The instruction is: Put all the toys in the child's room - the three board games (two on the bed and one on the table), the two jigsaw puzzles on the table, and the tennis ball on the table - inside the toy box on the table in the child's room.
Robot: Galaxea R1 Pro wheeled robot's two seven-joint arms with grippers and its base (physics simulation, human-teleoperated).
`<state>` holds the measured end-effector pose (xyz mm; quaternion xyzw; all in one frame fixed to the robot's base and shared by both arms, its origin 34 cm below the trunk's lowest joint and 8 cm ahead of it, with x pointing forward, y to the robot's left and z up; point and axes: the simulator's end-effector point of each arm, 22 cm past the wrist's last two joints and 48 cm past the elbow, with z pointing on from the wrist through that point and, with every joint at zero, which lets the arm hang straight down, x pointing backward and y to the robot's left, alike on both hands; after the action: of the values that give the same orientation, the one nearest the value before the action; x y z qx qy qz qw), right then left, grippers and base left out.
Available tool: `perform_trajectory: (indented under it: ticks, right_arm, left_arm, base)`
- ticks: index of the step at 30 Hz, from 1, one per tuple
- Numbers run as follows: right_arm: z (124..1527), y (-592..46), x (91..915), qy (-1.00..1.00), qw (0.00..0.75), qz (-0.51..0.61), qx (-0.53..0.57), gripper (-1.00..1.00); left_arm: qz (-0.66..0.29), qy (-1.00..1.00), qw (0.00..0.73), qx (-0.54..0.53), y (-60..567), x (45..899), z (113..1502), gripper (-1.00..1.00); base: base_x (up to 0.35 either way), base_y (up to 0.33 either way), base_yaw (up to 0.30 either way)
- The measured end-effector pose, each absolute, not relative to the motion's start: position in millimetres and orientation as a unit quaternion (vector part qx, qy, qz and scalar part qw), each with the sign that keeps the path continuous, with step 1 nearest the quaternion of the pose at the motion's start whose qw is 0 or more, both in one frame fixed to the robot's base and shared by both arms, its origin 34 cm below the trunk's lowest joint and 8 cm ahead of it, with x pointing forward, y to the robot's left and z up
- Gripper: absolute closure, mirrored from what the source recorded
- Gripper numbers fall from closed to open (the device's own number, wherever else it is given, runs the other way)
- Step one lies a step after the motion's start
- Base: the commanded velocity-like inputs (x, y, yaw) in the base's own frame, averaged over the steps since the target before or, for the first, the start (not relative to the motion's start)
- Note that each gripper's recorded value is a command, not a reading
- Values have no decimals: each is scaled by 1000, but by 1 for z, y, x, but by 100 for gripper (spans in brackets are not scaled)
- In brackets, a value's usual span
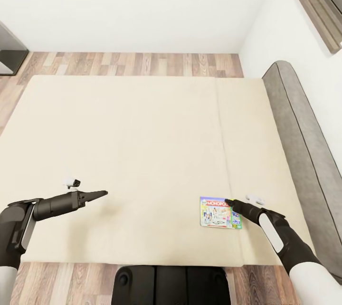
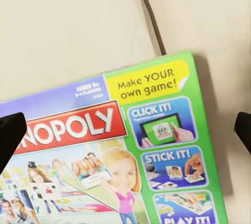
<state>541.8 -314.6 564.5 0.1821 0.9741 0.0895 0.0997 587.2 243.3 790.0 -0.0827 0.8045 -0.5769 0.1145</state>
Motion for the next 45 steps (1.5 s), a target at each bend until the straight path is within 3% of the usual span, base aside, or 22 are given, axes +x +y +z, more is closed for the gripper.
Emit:
perform_trajectory:
  ticks: [45]
  right_arm:
    - [546,-312,522,976,78,87,184,-100]
  left_arm:
    - [-576,806,98,-95,243,578,770,-100]
  base:
    - [0,0,0]
